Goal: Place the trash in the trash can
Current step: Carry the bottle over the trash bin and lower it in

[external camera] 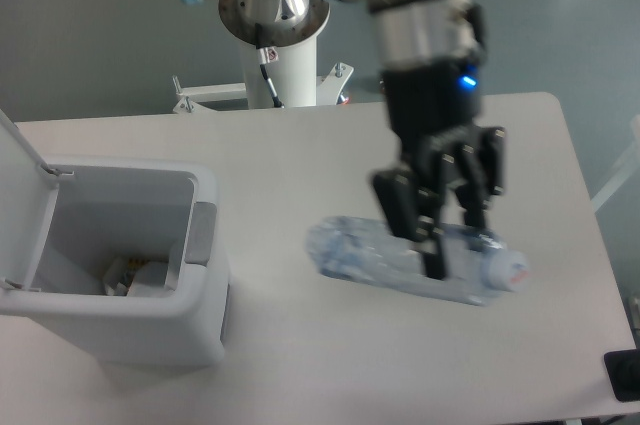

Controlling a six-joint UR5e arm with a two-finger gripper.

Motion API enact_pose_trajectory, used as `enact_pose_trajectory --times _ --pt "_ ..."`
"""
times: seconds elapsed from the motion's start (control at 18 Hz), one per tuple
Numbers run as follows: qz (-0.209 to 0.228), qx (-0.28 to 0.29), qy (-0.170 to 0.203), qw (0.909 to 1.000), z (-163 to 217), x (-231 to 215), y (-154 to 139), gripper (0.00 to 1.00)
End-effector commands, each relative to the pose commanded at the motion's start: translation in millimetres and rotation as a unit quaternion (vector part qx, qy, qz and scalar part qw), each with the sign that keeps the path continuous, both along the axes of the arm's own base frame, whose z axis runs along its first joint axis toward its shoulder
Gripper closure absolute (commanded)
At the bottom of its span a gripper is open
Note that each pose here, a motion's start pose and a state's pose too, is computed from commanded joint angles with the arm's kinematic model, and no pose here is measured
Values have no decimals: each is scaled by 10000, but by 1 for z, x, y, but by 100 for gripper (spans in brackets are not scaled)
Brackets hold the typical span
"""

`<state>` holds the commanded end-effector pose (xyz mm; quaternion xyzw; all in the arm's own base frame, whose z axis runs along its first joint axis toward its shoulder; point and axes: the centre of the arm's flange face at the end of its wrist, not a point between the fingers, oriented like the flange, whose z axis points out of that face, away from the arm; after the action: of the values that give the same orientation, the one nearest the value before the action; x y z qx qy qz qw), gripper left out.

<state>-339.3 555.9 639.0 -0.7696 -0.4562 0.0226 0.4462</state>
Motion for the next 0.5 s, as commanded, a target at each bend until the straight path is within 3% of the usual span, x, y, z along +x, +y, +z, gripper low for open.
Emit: enact_pose_trajectory --times 0.28,0.5 --pt "-644 -110 -95 9978 -14 76 37 40" --pt "-1152 -369 -288 9922 -47 142 57 40"
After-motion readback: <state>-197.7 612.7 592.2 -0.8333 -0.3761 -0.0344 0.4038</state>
